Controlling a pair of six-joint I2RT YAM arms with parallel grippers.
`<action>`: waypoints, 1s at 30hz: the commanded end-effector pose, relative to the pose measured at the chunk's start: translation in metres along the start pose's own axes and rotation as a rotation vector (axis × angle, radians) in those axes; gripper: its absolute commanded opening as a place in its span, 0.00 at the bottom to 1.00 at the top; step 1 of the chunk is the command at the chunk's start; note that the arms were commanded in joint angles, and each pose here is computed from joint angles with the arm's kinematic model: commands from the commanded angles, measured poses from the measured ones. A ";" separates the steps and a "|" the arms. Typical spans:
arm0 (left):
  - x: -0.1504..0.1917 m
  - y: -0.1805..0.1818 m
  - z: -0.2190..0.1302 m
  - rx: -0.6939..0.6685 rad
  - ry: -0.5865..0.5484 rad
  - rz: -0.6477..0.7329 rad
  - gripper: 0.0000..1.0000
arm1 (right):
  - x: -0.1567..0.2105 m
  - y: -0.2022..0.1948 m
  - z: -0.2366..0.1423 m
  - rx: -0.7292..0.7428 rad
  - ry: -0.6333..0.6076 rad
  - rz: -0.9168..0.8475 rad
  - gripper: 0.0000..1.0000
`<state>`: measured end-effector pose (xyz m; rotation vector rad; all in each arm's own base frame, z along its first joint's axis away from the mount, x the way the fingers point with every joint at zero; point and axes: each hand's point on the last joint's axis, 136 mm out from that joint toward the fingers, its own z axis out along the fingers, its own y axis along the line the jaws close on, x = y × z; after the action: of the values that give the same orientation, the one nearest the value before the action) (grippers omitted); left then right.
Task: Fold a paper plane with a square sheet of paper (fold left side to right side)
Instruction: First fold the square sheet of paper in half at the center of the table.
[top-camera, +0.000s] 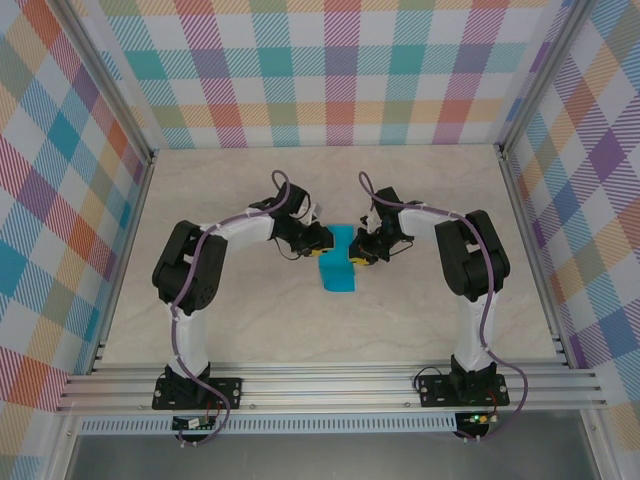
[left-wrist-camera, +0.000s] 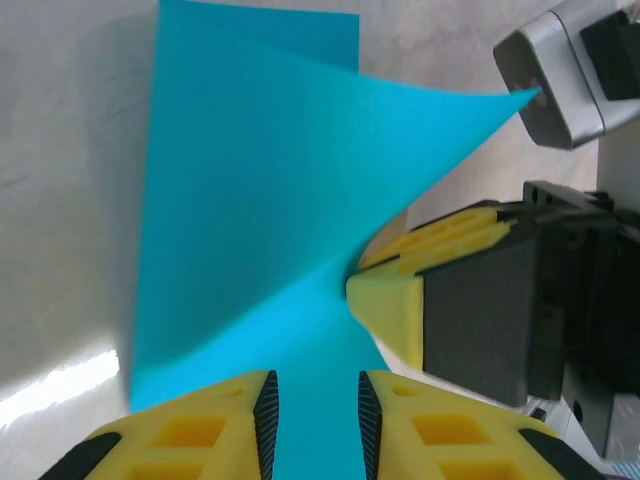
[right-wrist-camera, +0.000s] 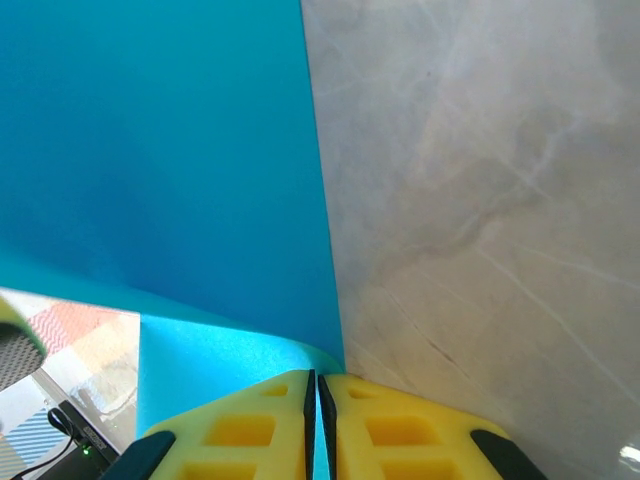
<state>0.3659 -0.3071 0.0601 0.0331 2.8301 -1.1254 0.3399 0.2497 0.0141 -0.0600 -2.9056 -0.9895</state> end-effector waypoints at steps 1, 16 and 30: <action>0.002 0.000 0.017 0.029 0.047 0.006 0.29 | 0.018 -0.043 0.026 0.134 0.076 0.047 0.13; 0.006 0.059 0.013 -0.143 0.021 -0.056 0.28 | 0.019 -0.047 0.027 0.150 0.080 0.048 0.13; -0.006 0.044 -0.025 -0.074 -0.035 -0.030 0.29 | 0.020 -0.046 0.027 0.142 0.084 0.046 0.13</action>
<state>0.3747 -0.2647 0.0302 -0.0508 2.8738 -1.0171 0.3395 0.2495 0.0137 -0.0375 -2.9075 -0.9866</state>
